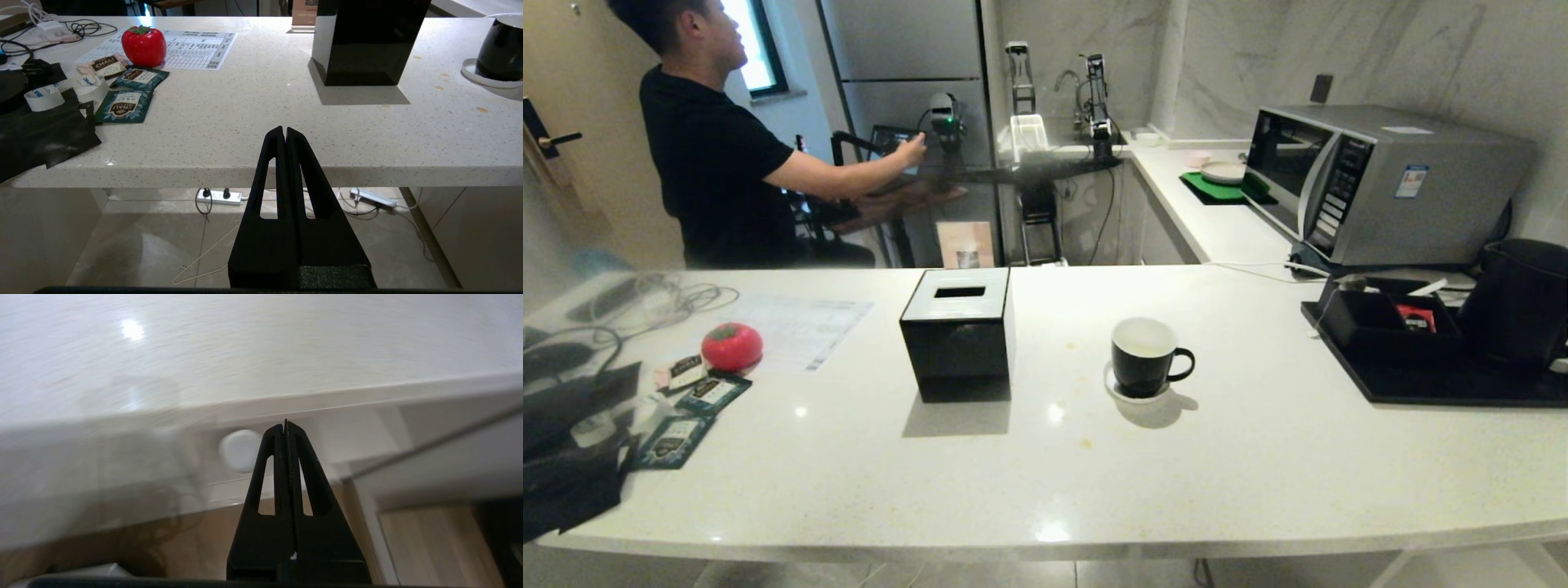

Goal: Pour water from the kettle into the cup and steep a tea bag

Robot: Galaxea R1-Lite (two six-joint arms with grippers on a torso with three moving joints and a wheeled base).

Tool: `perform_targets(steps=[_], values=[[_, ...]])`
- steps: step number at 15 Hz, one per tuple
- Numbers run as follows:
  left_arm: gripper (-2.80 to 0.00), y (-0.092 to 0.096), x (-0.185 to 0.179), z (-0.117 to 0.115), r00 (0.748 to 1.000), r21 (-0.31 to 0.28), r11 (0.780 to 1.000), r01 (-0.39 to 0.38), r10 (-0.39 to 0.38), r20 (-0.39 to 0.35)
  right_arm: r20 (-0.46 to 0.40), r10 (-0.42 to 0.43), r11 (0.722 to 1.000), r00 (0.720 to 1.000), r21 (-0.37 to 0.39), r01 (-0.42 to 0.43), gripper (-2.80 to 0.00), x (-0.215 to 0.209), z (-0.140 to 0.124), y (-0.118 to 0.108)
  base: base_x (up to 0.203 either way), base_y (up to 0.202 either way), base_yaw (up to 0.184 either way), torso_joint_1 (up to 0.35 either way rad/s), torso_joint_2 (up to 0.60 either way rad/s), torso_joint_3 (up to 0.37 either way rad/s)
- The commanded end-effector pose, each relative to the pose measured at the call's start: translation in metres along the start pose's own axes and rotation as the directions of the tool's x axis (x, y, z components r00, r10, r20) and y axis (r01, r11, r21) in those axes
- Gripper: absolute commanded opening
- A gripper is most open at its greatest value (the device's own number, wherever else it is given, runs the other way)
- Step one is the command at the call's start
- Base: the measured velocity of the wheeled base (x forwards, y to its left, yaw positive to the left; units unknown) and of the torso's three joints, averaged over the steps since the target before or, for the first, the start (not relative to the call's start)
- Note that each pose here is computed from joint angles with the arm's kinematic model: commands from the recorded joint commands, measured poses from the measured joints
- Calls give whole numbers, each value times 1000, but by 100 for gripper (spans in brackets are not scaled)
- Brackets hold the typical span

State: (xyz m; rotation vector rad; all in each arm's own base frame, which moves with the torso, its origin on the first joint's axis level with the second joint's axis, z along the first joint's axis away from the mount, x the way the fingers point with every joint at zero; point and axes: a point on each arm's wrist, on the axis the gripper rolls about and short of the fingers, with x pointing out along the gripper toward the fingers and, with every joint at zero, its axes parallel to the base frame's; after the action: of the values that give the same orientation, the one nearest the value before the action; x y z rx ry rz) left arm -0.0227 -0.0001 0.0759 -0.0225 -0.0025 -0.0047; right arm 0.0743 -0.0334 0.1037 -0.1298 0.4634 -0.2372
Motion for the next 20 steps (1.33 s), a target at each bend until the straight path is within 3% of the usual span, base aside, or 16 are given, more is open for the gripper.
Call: perform_targets(steps=[1, 4, 6, 11, 15, 20], values=[[-280, 0, 0, 0, 1000, 0, 1000, 0, 0, 0, 130, 48, 998, 990, -42, -43, -280, -25, -5, 11, 0, 0, 0, 0, 0, 0], [-280, 0, 0, 0, 1000, 0, 1000, 0, 0, 0, 211, 212, 976, 954, -97, -196, -280, -48, -22, 22, 0, 0, 0, 0, 0, 0], [-280, 0, 0, 0, 1000, 0, 1000, 0, 0, 0, 260, 271, 962, 927, -104, -253, -280, -59, -32, 23, 0, 0, 0, 0, 0, 0], [-280, 0, 0, 0, 1000, 0, 1000, 0, 0, 0, 351, 248, 969, 903, -94, -230, -280, -80, -57, 19, 0, 0, 0, 0, 0, 0], [-280, 0, 0, 0, 1000, 0, 1000, 0, 0, 0, 456, 211, 976, 865, -46, -213, -280, -82, -66, 18, 0, 0, 0, 0, 0, 0], [-280, 0, 0, 0, 1000, -2, 1000, 0, 0, 0, 456, 207, 977, 866, -44, -211, -280, -81, -67, 18, 0, 0, 0, 0, 0, 0]])
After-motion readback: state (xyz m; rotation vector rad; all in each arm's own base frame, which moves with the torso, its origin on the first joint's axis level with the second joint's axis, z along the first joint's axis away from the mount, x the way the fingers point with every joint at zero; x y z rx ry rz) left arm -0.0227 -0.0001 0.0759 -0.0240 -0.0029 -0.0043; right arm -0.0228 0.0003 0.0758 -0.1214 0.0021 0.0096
